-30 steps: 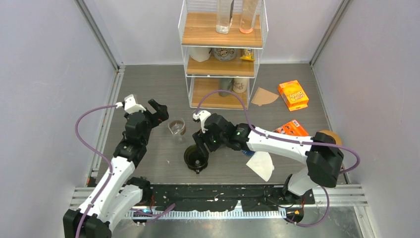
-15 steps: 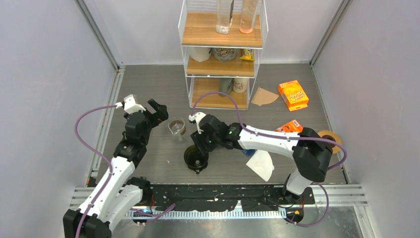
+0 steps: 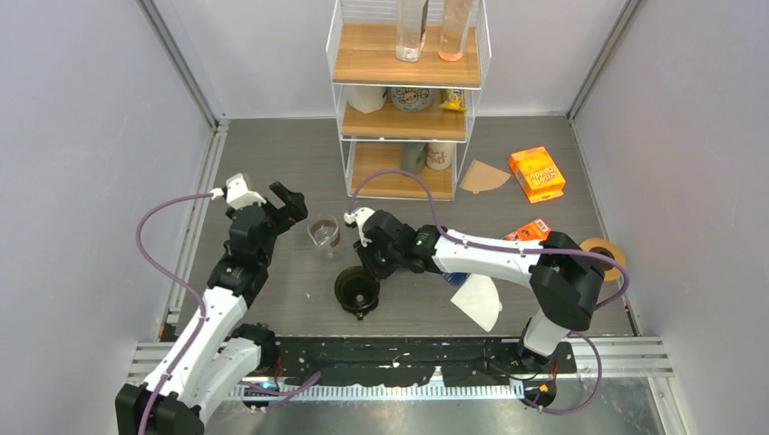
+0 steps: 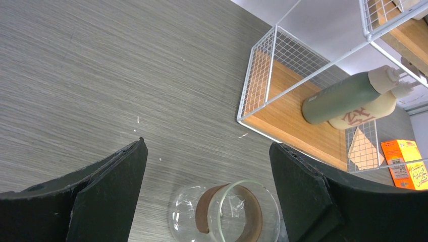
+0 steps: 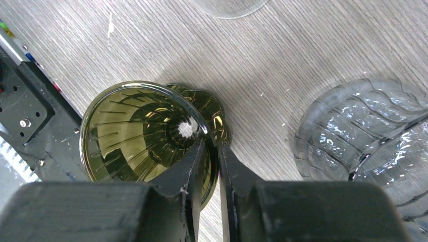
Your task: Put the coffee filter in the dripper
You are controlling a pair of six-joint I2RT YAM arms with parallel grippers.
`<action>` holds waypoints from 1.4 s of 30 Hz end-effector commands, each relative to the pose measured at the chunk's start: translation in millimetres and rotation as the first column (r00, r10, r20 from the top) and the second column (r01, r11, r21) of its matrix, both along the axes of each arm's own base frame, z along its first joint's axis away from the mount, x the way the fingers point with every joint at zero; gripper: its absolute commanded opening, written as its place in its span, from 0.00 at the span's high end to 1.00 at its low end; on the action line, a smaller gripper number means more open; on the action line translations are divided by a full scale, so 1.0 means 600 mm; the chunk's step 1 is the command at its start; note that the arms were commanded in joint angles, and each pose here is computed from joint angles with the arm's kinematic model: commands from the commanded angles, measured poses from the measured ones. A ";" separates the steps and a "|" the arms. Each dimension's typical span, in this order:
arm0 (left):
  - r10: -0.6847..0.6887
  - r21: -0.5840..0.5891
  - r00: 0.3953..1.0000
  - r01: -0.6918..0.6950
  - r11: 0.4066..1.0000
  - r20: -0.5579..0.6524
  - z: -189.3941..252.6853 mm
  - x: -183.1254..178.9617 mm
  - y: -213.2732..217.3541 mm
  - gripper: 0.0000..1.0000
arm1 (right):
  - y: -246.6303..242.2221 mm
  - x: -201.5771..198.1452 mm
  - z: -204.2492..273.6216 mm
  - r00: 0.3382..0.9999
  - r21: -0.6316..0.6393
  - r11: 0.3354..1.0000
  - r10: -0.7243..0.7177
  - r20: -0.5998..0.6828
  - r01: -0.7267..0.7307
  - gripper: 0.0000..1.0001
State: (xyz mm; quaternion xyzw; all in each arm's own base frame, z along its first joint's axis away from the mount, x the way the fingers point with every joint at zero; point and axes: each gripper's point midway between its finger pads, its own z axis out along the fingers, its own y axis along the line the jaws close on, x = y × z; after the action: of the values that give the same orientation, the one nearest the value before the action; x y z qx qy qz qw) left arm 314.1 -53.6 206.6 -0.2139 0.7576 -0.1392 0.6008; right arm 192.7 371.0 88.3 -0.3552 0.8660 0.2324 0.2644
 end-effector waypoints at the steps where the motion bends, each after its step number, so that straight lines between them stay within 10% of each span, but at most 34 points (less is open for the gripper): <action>1: 0.036 -0.007 0.999 -0.035 0.999 0.022 0.011 -0.002 0.011 0.01 | 0.029 0.000 0.028 0.999 0.070 0.997 0.029 0.017 -0.030 0.80; 22: -0.017 -0.009 0.998 0.017 1.000 0.059 0.031 -0.010 0.000 0.01 | -0.014 0.009 0.237 0.997 0.320 0.944 0.063 0.049 -0.076 0.95; 42: -0.016 -0.008 0.999 0.017 1.000 0.049 0.026 -0.008 -0.001 0.01 | -0.196 0.160 0.252 0.921 0.287 0.875 -0.377 -0.101 0.390 0.95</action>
State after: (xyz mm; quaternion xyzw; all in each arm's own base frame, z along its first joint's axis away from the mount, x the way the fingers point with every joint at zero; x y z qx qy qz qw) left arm 306.9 -54.6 216.3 -0.2076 0.7503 -0.1504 0.6093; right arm 277.7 252.3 219.8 -0.1476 0.8857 0.3015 0.3208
